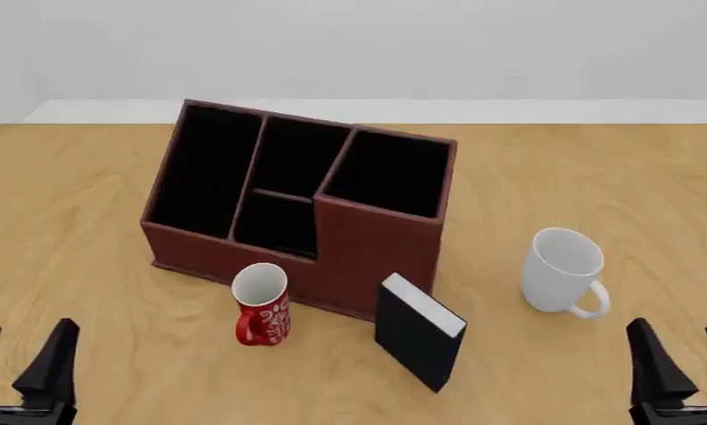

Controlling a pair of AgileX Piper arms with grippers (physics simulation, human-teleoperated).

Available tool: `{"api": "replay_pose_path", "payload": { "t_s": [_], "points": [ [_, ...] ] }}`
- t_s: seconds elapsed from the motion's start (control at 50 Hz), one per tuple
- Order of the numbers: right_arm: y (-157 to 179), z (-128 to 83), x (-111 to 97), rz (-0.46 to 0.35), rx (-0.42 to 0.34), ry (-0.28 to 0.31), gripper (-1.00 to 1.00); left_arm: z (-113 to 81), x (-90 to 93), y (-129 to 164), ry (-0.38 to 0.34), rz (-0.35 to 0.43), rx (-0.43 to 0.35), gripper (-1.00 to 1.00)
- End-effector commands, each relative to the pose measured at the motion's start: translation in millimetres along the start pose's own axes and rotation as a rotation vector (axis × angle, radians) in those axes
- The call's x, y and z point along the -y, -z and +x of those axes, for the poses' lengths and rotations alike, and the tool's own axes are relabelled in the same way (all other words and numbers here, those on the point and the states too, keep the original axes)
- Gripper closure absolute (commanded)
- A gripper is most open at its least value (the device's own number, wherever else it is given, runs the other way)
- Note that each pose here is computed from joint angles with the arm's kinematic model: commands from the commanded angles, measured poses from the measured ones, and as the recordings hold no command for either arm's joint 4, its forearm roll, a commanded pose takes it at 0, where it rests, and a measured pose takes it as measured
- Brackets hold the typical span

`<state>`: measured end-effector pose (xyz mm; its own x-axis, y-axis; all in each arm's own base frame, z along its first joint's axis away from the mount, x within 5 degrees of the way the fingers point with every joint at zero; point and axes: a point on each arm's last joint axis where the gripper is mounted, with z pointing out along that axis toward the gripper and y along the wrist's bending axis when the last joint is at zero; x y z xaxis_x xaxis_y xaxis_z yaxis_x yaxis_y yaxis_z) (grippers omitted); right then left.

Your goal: Pick up the book and place it in the right compartment of the caddy.

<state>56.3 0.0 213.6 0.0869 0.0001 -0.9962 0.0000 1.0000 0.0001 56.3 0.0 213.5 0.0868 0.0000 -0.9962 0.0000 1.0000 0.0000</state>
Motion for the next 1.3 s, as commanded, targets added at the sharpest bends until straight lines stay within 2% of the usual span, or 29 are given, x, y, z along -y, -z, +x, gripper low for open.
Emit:
{"api": "replay_pose_path", "payload": {
  "t_s": [0.02, 0.22, 0.32, 0.36, 0.4, 0.6, 0.68, 0.7, 0.74, 0.82, 0.84, 0.98, 1.06, 1.1, 1.16, 1.22, 1.3],
  "points": [
    [-1.6, -1.1, -0.1, -0.002, -0.002, -0.002, -1.0, -0.9, 0.0, -0.4, 0.0, 0.0, -0.001, -1.0],
    [-7.7, -2.4, -0.3, -0.005, -0.027, 0.024, -1.0, -0.9, 0.0, -0.4, 0.0, 0.0, -0.001, -1.0],
    [-13.5, -12.4, -0.1, -0.002, -0.052, 0.039, -1.0, -0.9, 0.0, -0.4, 0.0, 0.0, -0.001, -1.0],
    [-13.1, -18.8, -1.8, -0.027, -0.055, 0.027, -1.0, -0.9, 0.0, -0.4, 0.0, 0.0, -0.001, -1.0],
    [-16.6, -23.9, -3.7, -0.054, -0.077, 0.06, -1.0, -0.9, 0.0, -0.4, 0.0, 0.0, -0.001, -1.0],
    [-22.0, -46.9, -12.0, -0.163, -0.14, 0.038, -1.0, -0.8, 0.0, -0.4, 0.0, 0.0, -0.001, -1.0],
    [-25.5, -61.7, -15.0, -0.2, -0.164, 0.063, -1.0, -0.9, 0.0, -0.4, 0.0, 0.0, -0.001, -1.0],
    [-28.1, -63.8, -16.4, -0.214, -0.179, 0.09, -1.0, -0.8, 0.0, -0.4, 0.0, 0.0, -0.001, -1.0],
    [-29.0, -67.4, -18.3, -0.234, -0.19, 0.083, -1.0, -0.9, 0.0, -0.4, 0.0, 0.0, -0.001, -1.0],
    [-30.8, -72.1, -24.8, -0.311, -0.226, 0.118, -1.0, -0.9, 0.0, -0.4, -0.001, 0.0, -0.001, -1.0],
    [-30.6, -74.7, -25.4, -0.318, -0.234, 0.102, -1.0, -0.8, 0.0, -0.4, 0.0, 0.0, -0.001, -1.0],
    [-35.2, -89.2, -32.1, -0.382, -0.271, 0.124, -1.0, -0.9, 0.0, -0.4, 0.0, 0.0, -0.001, -1.0],
    [-40.3, -94.0, -36.5, -0.407, -0.298, 0.116, -1.0, -0.9, 0.0, -0.4, 0.0, 0.0, -0.001, -1.0],
    [-46.3, -89.8, -43.9, -0.451, -0.34, 0.134, -1.0, -0.9, 0.0, -0.4, 0.0, 0.0, -0.001, -1.0],
    [-50.8, -93.3, -50.1, -0.486, -0.362, 0.136, -1.0, -0.9, 0.0, -0.4, 0.0, 0.0, -0.001, -1.0],
    [-57.3, -95.1, -55.5, -0.506, -0.386, 0.154, -1.0, -0.9, 0.0, -0.4, 0.0, 0.0, -0.001, -1.0],
    [-62.3, -97.1, -56.2, -0.493, -0.4, 0.155, -1.0, -0.9, 0.0, -0.4, 0.0, 0.0, -0.001, -1.0]
  ]
}}
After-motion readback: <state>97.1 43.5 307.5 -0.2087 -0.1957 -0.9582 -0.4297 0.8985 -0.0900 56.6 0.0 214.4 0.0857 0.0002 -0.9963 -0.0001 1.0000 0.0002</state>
